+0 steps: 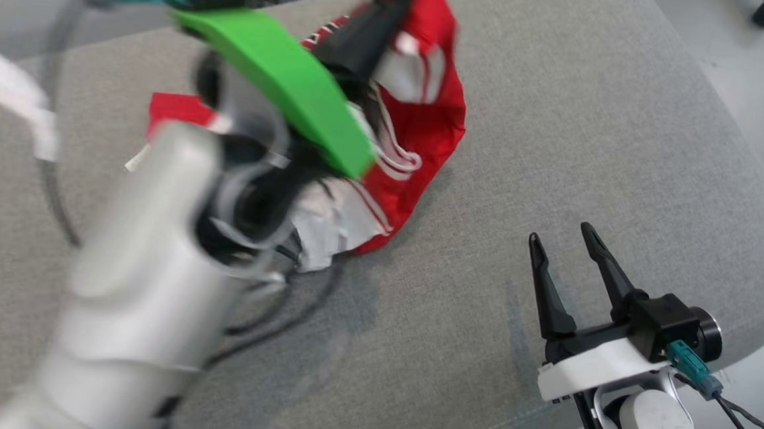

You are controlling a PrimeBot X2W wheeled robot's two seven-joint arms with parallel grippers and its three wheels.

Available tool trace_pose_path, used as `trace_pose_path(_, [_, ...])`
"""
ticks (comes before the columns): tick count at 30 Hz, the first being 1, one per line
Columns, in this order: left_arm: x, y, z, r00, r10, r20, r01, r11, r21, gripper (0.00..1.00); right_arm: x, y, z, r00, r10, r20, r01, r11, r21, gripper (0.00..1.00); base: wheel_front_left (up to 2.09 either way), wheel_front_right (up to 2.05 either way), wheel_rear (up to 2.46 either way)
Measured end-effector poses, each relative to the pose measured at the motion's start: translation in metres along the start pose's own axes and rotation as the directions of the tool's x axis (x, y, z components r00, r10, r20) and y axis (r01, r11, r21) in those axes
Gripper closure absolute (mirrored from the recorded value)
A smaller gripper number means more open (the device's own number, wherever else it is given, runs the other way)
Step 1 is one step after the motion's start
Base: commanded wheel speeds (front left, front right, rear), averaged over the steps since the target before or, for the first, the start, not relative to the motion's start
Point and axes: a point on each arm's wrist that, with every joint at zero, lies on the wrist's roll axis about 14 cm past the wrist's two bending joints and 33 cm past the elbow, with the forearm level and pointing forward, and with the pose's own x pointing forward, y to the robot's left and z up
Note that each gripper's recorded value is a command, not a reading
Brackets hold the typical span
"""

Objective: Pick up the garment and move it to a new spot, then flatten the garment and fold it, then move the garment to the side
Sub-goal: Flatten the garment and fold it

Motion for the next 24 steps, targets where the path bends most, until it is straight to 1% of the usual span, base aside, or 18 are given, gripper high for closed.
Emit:
trace_pose_path(2, [0.013,0.003,-0.035,0.999,-0.010,-0.039,0.007,0.998,-0.067,1.00,0.003,0.000,-0.005,1.000,-0.001,-0.013,0.001,1.000,0.011,0.00,0.00,0.00,0.00])
trace_pose_path(3, [0.018,0.008,-0.056,0.998,-0.008,-0.068,0.003,0.997,-0.077,1.00,0.005,0.000,-0.007,1.000,0.000,-0.020,0.000,1.000,0.017,0.00,0.00,0.00,0.00])
trace_pose_path(5, [0.024,0.022,-0.091,0.993,0.008,-0.118,-0.018,0.996,-0.088,1.00,0.008,0.002,-0.012,0.999,0.004,-0.033,-0.003,1.000,0.024,0.00,0.00,0.00,0.00])
trace_pose_path(7, [0.024,0.041,-0.122,0.986,0.045,-0.159,-0.055,0.997,-0.062,1.00,0.009,0.002,-0.016,0.999,0.003,-0.048,-0.001,1.000,0.031,0.00,0.00,0.00,0.00])
trace_pose_path(8, [0.024,0.048,-0.137,0.981,0.057,-0.183,-0.066,0.997,-0.042,0.93,0.008,0.001,-0.018,0.998,-0.002,-0.056,0.004,0.999,0.032,0.00,0.00,0.00,0.00])
trace_pose_path(9, [0.025,0.050,-0.148,0.979,0.056,-0.197,-0.064,0.997,-0.035,0.63,0.007,-0.002,-0.020,0.998,-0.011,-0.062,0.013,0.999,0.031,0.00,0.00,0.00,0.00])
trace_pose_path(10, [0.026,0.051,-0.157,0.977,0.051,-0.207,-0.059,0.998,-0.036,0.00,0.005,-0.005,-0.022,0.997,-0.022,-0.069,0.024,0.999,0.029,0.00,0.00,0.00,0.00])
trace_pose_path(12, [0.027,0.048,-0.172,0.972,0.031,-0.232,-0.042,0.998,-0.040,0.00,0.002,-0.015,-0.023,0.996,-0.050,-0.078,0.052,0.998,0.019,0.00,0.00,0.00,0.00])
trace_pose_path(14, [0.026,0.045,-0.182,0.969,0.021,-0.247,-0.025,1.000,-0.013,0.00,-0.001,-0.020,-0.025,0.994,-0.069,-0.085,0.070,0.997,0.012,0.00,0.00,0.00,0.00])
trace_pose_path(16, [0.025,0.042,-0.182,0.971,0.021,-0.237,-0.020,1.000,0.006,0.00,-0.005,-0.024,-0.027,0.992,-0.081,-0.094,0.082,0.997,0.003,0.00,0.00,0.00,0.00])
trace_pose_path(18, [0.022,0.039,-0.180,0.977,0.029,-0.210,-0.029,1.000,0.000,0.00,-0.010,-0.026,-0.029,0.991,-0.089,-0.101,0.089,0.996,-0.005,0.00,0.00,0.00,0.00])
trace_pose_path(20, [0.009,0.033,-0.188,0.976,0.037,-0.216,-0.042,0.999,-0.021,0.00,-0.015,-0.027,-0.028,0.991,-0.093,-0.100,0.093,0.996,-0.011,0.00,0.00,0.00,0.00])
trace_pose_path(22, [-0.013,0.032,-0.203,0.964,0.054,-0.259,-0.063,0.998,-0.025,0.00,-0.020,-0.028,-0.027,0.990,-0.098,-0.099,0.097,0.995,-0.014,0.00,0.00,0.00,0.00])
trace_pose_path(24, [-0.041,0.039,-0.211,0.952,0.105,-0.288,-0.111,0.994,-0.007,0.00,-0.024,-0.025,-0.025,0.991,-0.092,-0.093,0.091,0.996,-0.015,0.00,0.00,0.00,0.00])
